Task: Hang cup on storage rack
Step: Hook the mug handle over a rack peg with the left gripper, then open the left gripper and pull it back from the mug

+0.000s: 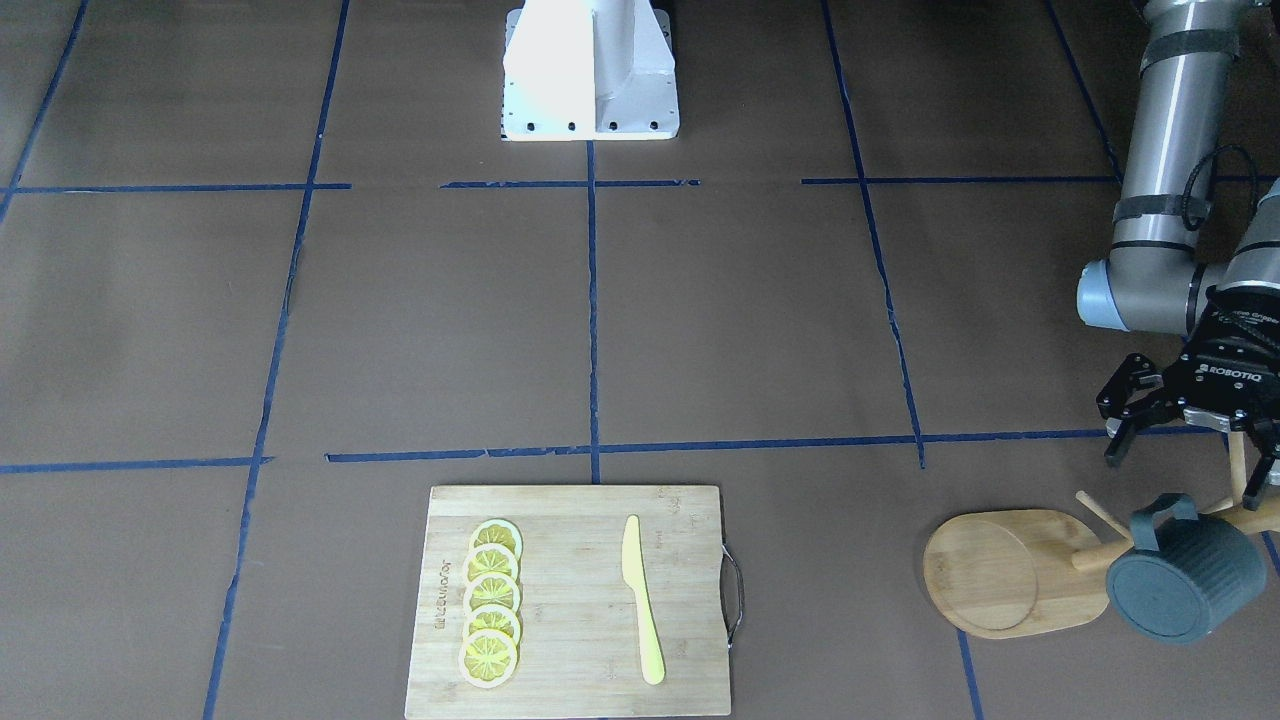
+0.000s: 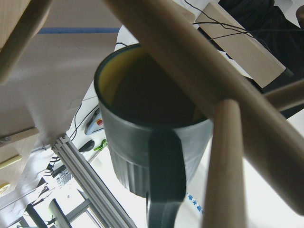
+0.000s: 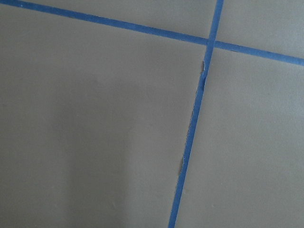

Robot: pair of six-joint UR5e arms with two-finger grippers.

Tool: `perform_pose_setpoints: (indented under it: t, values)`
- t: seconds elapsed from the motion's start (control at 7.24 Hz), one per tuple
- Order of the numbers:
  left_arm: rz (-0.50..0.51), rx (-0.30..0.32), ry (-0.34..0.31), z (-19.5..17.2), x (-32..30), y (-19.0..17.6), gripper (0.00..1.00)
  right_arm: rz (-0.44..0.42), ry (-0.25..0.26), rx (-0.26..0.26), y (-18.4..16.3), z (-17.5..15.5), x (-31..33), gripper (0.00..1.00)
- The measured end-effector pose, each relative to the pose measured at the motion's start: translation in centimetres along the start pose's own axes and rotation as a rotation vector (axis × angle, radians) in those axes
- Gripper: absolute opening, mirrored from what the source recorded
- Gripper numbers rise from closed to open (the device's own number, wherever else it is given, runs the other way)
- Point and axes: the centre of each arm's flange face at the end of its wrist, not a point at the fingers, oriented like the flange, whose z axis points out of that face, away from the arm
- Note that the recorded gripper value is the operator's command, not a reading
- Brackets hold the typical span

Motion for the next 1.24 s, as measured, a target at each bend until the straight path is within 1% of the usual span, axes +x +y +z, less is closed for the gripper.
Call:
perform_pose_setpoints:
  t: [0.14,0.28,0.41,0.69,0.83,0.97,1.1,1.24]
  values:
    - [0.055,-0.03,-0.04,0.5,0.0,1.8,1.0,0.0,0.0,0.0,0.0,0.0,0.0,1.0]
    - [0.169,-0.045,-0.112,1.3,-0.4,3.8,1.0,0.001,-0.001,0.0,0.0,0.0,0.0,1.0]
    - [0.308,-0.052,-0.205,2.3,-0.7,6.2,1.0,0.001,-0.001,0.0,0.0,0.0,0.0,1.0]
    - [0.633,-0.067,-0.455,3.8,-0.3,11.4,1.0,0.003,-0.003,-0.001,0.0,0.0,0.0,1.0]
    - [0.812,-0.096,-0.578,3.8,0.1,13.4,1.0,0.004,-0.004,-0.001,0.0,0.0,0.0,1.0]
    - [0.961,-0.147,-0.665,3.2,0.2,14.3,1.0,0.005,-0.004,-0.002,0.0,0.1,0.0,1.0]
    - [1.097,-0.221,-0.735,1.6,0.0,13.8,1.0,0.007,-0.004,-0.004,0.1,0.2,0.1,1.0]
    - [1.217,-0.292,-0.789,-0.5,-0.2,12.3,1.0,0.009,-0.004,-0.007,0.1,0.3,0.3,1.0]
